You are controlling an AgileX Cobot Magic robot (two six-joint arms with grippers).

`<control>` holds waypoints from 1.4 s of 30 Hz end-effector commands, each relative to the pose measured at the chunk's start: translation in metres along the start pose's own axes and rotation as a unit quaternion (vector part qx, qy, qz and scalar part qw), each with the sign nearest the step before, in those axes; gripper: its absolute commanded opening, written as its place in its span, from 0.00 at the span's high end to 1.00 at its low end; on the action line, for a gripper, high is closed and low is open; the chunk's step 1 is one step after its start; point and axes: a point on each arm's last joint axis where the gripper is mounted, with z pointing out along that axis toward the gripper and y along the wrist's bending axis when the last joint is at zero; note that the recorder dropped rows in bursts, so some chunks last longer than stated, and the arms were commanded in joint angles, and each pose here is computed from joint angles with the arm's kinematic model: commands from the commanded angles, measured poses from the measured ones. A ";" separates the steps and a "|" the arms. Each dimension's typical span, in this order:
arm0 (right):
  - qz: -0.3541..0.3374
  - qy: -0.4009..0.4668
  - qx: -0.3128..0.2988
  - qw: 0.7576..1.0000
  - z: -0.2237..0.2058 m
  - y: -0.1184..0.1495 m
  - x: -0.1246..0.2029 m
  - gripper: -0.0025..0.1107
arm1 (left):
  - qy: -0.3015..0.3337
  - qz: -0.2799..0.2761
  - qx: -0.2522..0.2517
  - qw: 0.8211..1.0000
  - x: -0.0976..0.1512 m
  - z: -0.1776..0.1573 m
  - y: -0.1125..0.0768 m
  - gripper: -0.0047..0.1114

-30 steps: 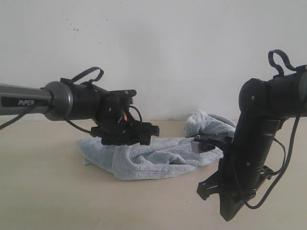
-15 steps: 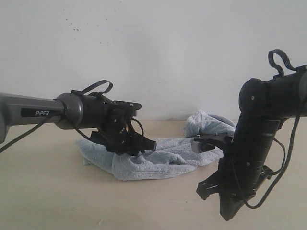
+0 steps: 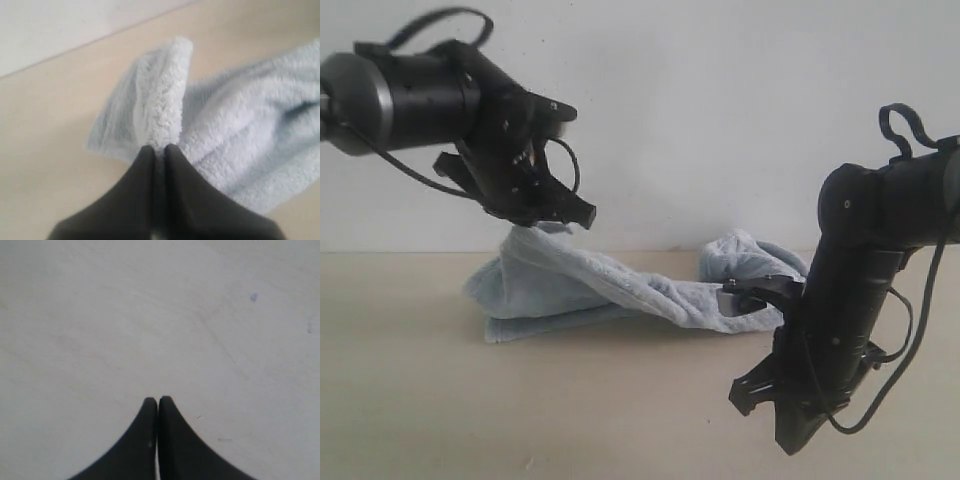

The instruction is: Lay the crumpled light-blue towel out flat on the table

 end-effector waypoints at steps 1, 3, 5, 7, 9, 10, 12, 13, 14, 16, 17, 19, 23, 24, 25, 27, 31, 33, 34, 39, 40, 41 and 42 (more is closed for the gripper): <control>-0.007 -0.015 0.009 1.000 -0.004 -0.001 -0.002 0.98 | 0.145 0.077 0.022 0.986 0.030 -0.013 -0.002 0.93; 0.007 0.007 -0.010 1.000 -0.007 0.004 0.003 0.98 | 0.153 0.078 0.014 0.985 0.037 -0.009 -0.001 0.93; -0.001 0.052 -0.045 0.998 -0.015 0.012 0.014 0.98 | 0.126 0.062 0.020 0.990 0.042 -0.007 -0.003 0.93; -0.026 0.037 -0.063 0.997 -0.024 0.018 0.016 0.98 | 0.094 0.031 0.041 0.994 0.047 -0.011 -0.005 0.93; -0.049 0.008 -0.085 0.995 -0.037 0.026 0.017 0.98 | 0.077 0.015 0.063 0.995 0.054 -0.018 -0.006 0.93; -0.058 -0.027 -0.092 0.994 -0.042 0.029 0.013 0.98 | 0.073 0.013 0.068 0.995 0.058 -0.022 -0.006 0.93; -0.105 -0.093 -0.103 0.985 -0.048 0.040 0.004 0.98 | 0.070 0.009 0.062 0.996 0.065 -0.025 -0.002 0.93; -0.130 -0.109 -0.106 0.980 -0.048 0.045 0.001 0.98 | 0.070 0.005 0.052 0.996 0.069 -0.025 0.000 0.93; -0.191 -0.124 -0.108 0.968 -0.043 0.067 -0.003 0.98 | 0.068 -0.010 0.041 0.997 0.075 -0.023 0.005 0.93; -0.306 -0.136 -0.078 0.939 -0.029 0.106 -0.008 0.98 | 0.062 -0.017 0.045 0.997 0.083 -0.021 0.008 0.93; -0.334 -0.143 -0.063 0.930 -0.025 0.116 -0.009 0.98 | 0.063 -0.015 0.046 0.997 0.086 -0.021 0.008 0.93; -0.409 -0.169 0.002 0.897 -0.019 0.140 -0.013 0.97 | 0.076 0.009 0.046 0.996 0.096 -0.019 0.007 0.93; -0.439 -0.228 0.066 0.867 -0.021 0.149 -0.024 0.63 | 0.050 0.020 0.049 0.997 0.099 -0.014 0.005 0.93; -0.429 -0.252 0.074 0.864 -0.023 0.149 -0.029 0.58 | 0.042 0.019 0.052 0.998 0.097 -0.014 0.005 0.93; -0.432 -0.282 0.092 0.852 -0.024 0.149 -0.035 0.59 | 0.033 0.019 0.055 0.998 0.096 -0.014 0.004 0.93; -0.428 -0.315 0.115 0.839 -0.013 0.146 -0.048 0.63 | 0.024 0.018 0.058 0.998 0.094 -0.014 0.004 0.93; -0.446 -0.282 0.116 0.841 0.013 0.142 -0.052 0.63 | 0.006 0.006 0.065 0.998 0.090 -0.014 0.002 0.93; -0.453 -0.291 0.128 0.833 0.017 0.141 -0.056 0.63 | 0.002 0.004 0.067 0.998 0.090 -0.014 0.002 0.93; -0.453 -0.297 0.134 0.830 0.019 0.140 -0.059 0.63 | 0.002 0.003 0.067 0.998 0.090 -0.014 0.002 0.93; -0.451 -0.297 0.138 0.830 0.032 0.137 -0.063 0.51 | -0.001 0.000 0.058 0.998 0.089 -0.014 0.004 0.93; -0.451 -0.295 0.138 0.831 0.035 0.137 -0.063 0.47 | -0.003 -0.004 0.053 0.999 0.089 -0.014 0.004 0.93; -0.452 -0.294 0.139 0.831 0.036 0.136 -0.064 0.45 | -0.005 -0.010 0.048 0.999 0.088 -0.014 0.005 0.93; -0.451 -0.298 0.141 0.829 0.036 0.136 -0.065 0.44 | -0.006 -0.015 0.045 0.999 0.088 -0.013 0.006 0.93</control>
